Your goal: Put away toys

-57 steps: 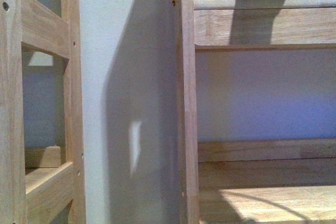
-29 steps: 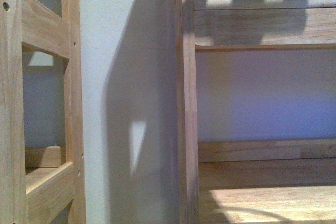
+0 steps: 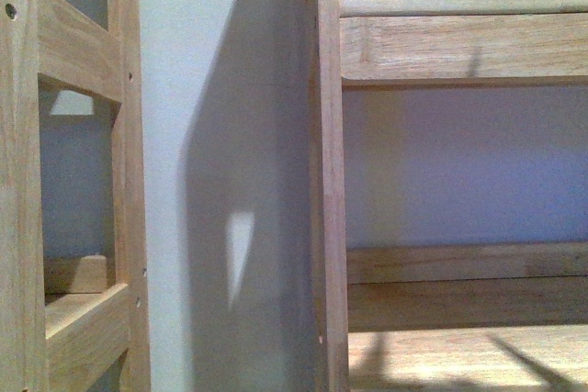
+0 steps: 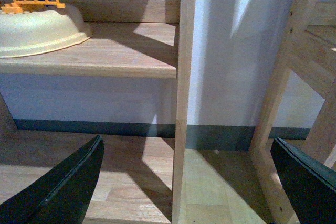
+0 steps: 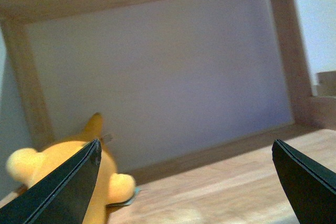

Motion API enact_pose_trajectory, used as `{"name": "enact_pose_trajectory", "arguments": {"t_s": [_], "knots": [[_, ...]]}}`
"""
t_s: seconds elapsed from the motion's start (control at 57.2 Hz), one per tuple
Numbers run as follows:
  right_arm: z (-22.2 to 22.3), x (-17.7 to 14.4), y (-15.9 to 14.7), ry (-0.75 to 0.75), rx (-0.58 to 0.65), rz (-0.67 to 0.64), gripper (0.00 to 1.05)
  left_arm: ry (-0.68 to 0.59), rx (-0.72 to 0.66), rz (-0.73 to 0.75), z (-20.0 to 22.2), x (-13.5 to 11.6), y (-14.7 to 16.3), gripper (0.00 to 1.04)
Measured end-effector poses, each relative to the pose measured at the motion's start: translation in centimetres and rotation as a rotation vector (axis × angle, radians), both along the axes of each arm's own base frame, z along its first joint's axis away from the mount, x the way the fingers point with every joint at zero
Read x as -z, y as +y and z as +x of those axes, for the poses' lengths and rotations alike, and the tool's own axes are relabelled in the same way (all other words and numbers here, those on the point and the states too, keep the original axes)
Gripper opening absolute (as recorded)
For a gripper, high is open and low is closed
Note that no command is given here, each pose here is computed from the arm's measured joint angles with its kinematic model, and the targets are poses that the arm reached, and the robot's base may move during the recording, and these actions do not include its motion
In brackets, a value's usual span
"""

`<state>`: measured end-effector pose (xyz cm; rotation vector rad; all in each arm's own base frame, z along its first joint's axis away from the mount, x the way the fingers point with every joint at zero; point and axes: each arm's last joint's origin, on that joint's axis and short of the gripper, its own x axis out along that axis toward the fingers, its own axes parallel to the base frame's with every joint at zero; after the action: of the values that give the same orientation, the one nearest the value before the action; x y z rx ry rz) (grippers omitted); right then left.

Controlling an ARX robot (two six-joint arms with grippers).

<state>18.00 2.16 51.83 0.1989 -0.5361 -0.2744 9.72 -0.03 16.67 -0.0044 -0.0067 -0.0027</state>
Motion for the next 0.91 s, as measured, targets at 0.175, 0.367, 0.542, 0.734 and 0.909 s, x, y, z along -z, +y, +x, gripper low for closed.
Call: {"name": "enact_pose_trajectory", "arguments": {"t_s": [0.175,0.367,0.542,0.734,0.909], "knots": [[-5.4,3.9,-1.8,0.033,0.059,0.016,0.98,0.000,0.000,0.000,0.0,0.0,0.0,0.98],[-8.8,11.4,-2.0,0.087,0.016,0.050,0.98,0.000,0.000,0.000,0.0,0.0,0.0,0.98],[-8.2,17.4,-0.6,0.169,-0.075,0.056,0.98,0.000,0.000,0.000,0.0,0.0,0.0,0.98],[-8.2,22.6,0.1,0.257,-0.091,0.053,0.98,0.000,0.000,0.000,0.0,0.0,0.0,0.98],[-8.1,26.8,0.7,0.364,-0.087,0.044,0.98,0.000,0.000,0.000,0.0,0.0,0.0,0.98]]}}
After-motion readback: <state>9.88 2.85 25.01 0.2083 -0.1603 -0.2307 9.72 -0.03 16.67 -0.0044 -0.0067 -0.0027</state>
